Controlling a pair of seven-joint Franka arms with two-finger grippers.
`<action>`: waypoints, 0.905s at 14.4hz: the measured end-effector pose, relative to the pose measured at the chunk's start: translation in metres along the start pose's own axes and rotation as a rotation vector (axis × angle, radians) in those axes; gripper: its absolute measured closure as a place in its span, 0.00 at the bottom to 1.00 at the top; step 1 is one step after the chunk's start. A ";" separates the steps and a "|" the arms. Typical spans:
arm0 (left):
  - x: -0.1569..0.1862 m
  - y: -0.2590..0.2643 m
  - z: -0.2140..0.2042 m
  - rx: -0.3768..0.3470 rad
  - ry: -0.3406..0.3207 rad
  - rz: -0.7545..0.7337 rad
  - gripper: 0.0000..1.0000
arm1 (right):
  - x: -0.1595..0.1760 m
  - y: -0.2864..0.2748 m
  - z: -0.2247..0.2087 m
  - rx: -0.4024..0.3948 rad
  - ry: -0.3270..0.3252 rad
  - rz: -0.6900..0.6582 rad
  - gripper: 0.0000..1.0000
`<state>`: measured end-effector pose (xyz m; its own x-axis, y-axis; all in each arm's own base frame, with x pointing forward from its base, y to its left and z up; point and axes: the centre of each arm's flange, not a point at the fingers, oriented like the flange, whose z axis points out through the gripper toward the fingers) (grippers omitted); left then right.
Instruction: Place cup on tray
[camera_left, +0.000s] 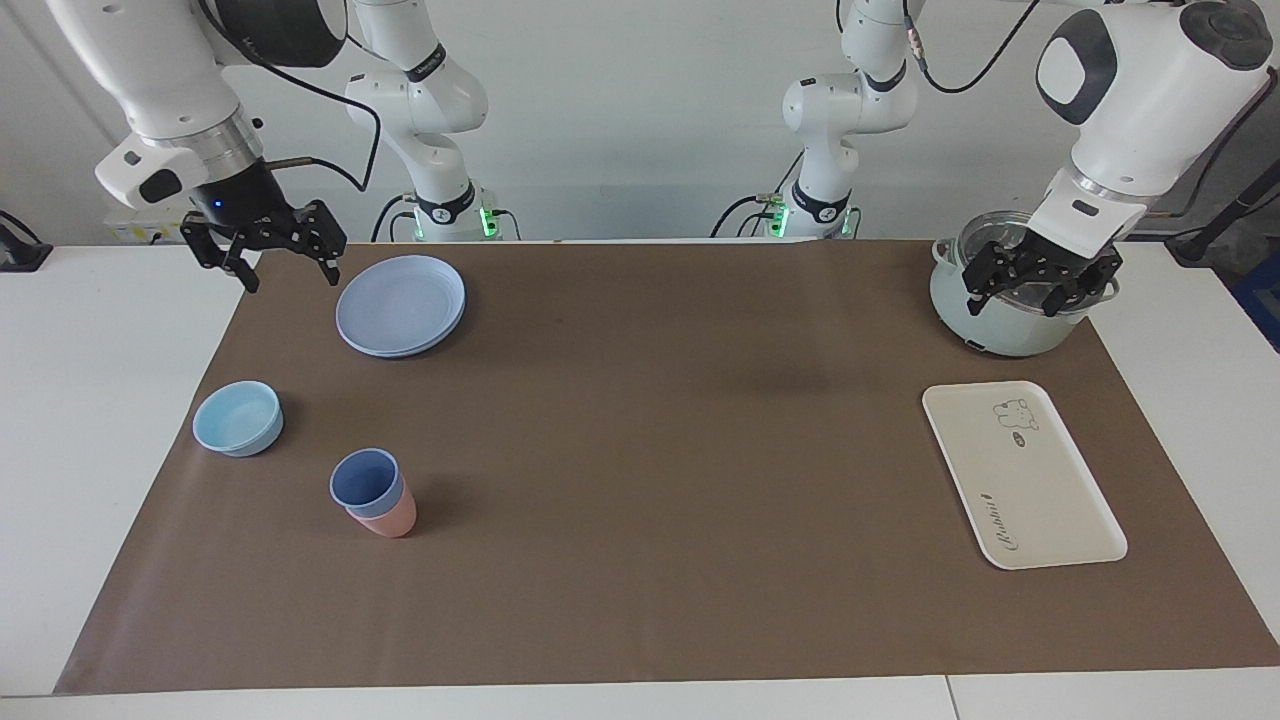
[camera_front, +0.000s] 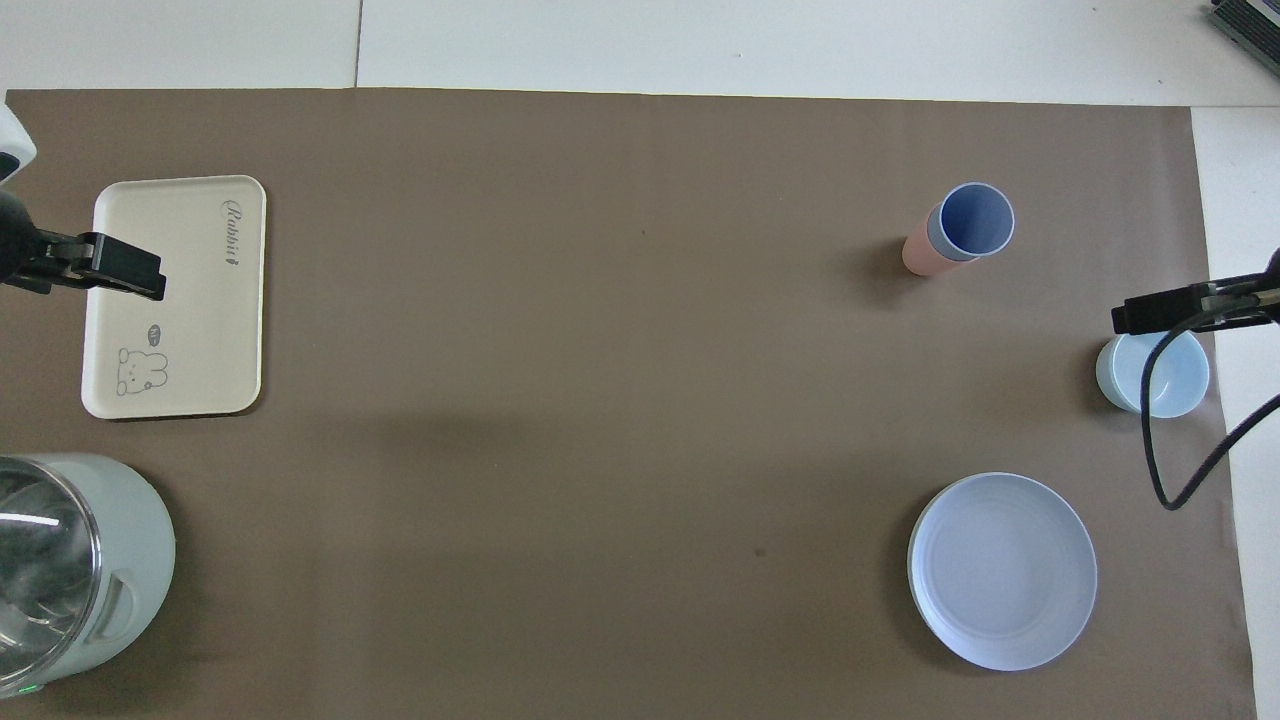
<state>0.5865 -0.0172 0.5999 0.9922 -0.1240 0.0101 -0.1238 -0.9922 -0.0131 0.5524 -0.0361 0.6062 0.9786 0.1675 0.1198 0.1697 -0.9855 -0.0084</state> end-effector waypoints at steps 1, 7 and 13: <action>0.000 0.000 0.000 0.000 0.000 0.000 0.00 | 0.001 0.011 0.011 -0.010 0.041 -0.081 0.00; 0.000 0.000 0.000 0.000 0.000 0.000 0.00 | -0.009 0.064 0.084 0.085 0.286 -0.397 0.00; 0.000 0.000 0.000 0.000 0.000 0.000 0.00 | -0.014 0.120 0.184 0.253 0.535 -0.520 0.00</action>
<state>0.5865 -0.0172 0.5999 0.9922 -0.1242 0.0101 -0.1240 -0.9922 -0.0131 0.5808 -0.1516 0.4207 0.5882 0.5053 0.6314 0.6747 -0.7371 -0.0386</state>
